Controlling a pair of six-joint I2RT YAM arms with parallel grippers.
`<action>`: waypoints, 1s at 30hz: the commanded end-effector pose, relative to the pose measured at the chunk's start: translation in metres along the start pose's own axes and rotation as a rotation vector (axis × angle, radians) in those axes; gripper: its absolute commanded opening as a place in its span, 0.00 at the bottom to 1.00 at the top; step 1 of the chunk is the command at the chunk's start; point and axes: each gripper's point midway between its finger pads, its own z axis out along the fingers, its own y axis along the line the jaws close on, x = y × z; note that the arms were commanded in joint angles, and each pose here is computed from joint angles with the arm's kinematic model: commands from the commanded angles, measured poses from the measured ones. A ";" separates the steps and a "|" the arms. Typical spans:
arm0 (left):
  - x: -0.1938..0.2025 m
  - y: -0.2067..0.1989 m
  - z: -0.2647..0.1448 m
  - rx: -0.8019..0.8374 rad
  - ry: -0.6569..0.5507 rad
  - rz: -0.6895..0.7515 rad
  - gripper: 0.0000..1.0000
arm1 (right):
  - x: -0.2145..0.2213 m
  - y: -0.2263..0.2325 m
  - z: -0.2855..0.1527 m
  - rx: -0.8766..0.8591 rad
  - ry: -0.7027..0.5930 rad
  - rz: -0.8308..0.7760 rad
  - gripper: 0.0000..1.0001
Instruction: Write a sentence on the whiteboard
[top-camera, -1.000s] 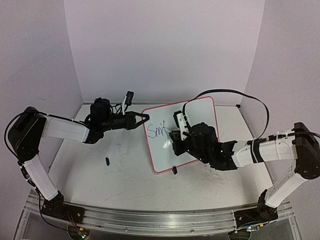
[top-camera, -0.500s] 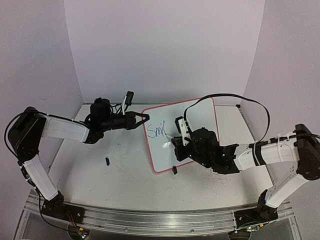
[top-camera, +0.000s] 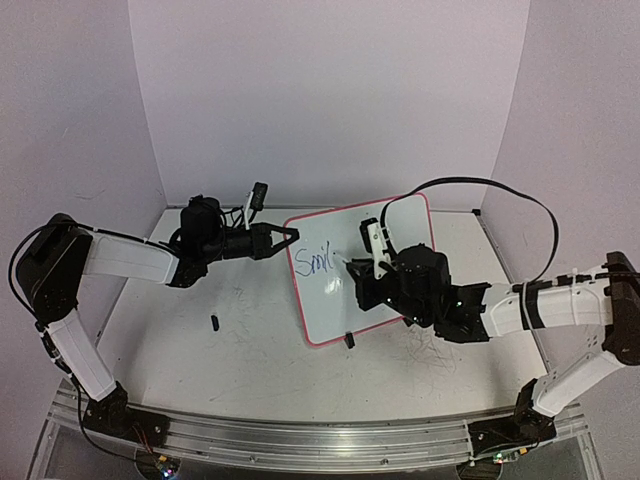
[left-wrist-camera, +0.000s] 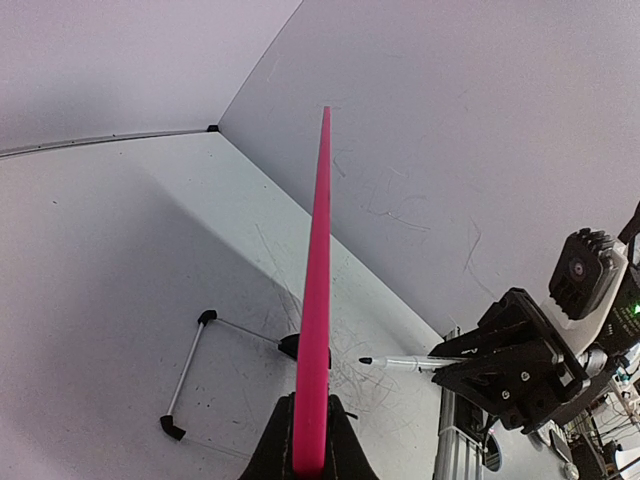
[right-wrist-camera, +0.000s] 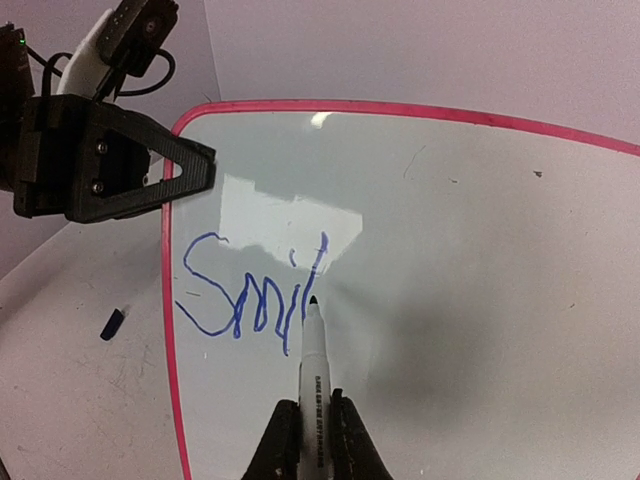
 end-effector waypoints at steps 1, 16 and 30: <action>0.014 -0.013 0.006 0.035 0.058 0.018 0.00 | -0.007 0.001 0.007 0.006 -0.024 -0.005 0.00; 0.015 -0.013 0.006 0.036 0.059 0.017 0.00 | 0.003 -0.003 0.016 0.016 -0.008 -0.014 0.00; 0.015 -0.013 0.006 0.034 0.059 0.017 0.00 | 0.009 -0.017 0.015 0.083 0.003 -0.006 0.00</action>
